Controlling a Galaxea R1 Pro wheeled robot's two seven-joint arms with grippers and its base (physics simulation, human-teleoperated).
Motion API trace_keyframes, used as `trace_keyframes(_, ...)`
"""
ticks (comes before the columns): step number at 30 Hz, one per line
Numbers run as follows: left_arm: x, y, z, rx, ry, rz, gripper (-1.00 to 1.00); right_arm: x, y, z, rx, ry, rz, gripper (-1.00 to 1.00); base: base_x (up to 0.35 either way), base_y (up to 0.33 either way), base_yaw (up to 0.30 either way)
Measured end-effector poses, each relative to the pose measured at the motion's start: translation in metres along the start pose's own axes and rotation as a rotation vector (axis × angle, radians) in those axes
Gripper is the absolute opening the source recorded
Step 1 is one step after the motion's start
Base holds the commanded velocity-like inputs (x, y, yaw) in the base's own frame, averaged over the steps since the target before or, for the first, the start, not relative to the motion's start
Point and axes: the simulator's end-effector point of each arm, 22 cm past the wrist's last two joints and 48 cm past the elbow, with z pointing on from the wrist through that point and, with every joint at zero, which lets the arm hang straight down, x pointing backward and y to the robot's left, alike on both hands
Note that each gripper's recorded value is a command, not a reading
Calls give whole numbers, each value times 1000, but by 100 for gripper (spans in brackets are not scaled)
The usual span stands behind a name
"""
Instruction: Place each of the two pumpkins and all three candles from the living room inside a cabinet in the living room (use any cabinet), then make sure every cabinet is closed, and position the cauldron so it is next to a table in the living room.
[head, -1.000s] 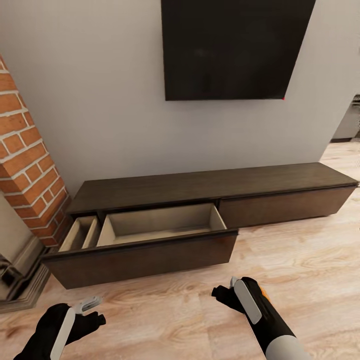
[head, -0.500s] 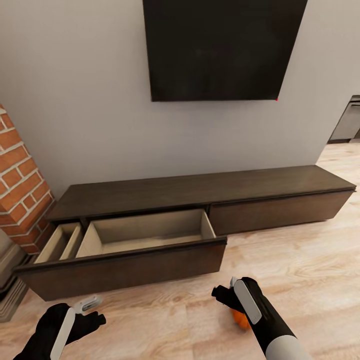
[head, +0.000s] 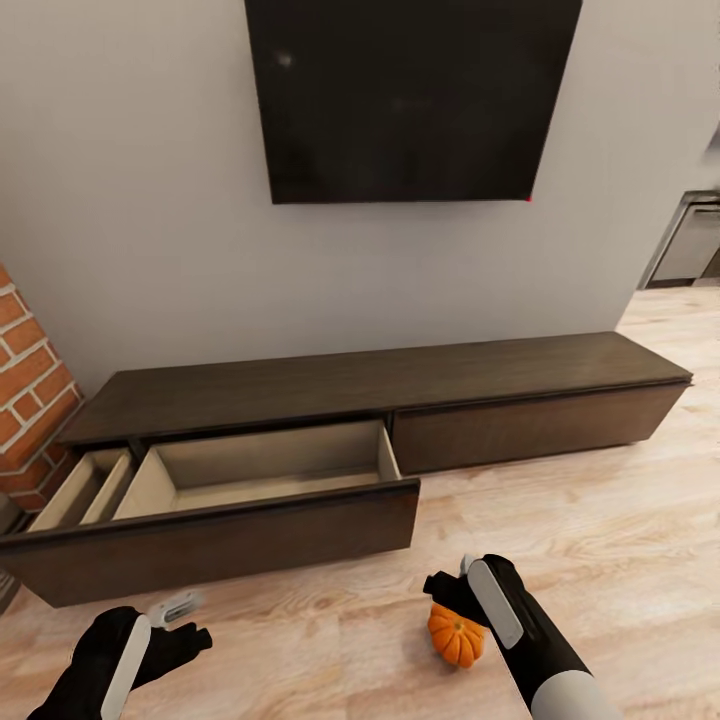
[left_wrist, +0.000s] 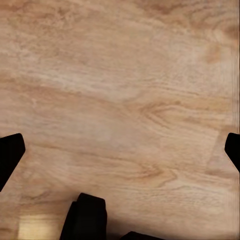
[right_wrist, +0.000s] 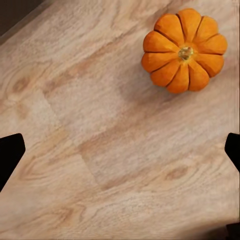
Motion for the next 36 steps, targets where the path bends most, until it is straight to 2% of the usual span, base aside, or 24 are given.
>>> trace_keyframes(10,0,0,0,0,-1,0,100,0,0,0,0,-1,-1,100,31,-272,0)
trace_keyframes(15,1,-6,0,11,2,0,100,0,-1,1,2,0,0,100,1,-102,0)
trace_keyframes(21,-15,-29,-15,52,-51,3,100,-2,-4,3,6,-13,8,100,0,-14,0)
trace_keyframes(25,-17,-30,-12,64,-64,-2,100,-7,-10,11,10,-49,28,100,0,-1,0)
trace_keyframes(27,-18,-49,-12,168,-66,-32,100,-8,-13,15,7,-58,35,100,0,0,0)
trace_keyframes(29,-25,-66,-19,317,-78,-70,100,-8,-16,19,3,-61,45,100,0,0,0)
trace_keyframes(31,-40,-66,-31,432,-101,-86,100,-7,-18,23,-3,-63,51,100,0,0,0)
trace_keyframes(33,-52,-69,-50,588,-119,-107,100,-4,-18,28,-9,-61,51,100,0,0,0)
trace_keyframes(36,-59,-76,-71,761,-134,-137,100,6,-23,38,-6,-43,54,100,0,0,0)
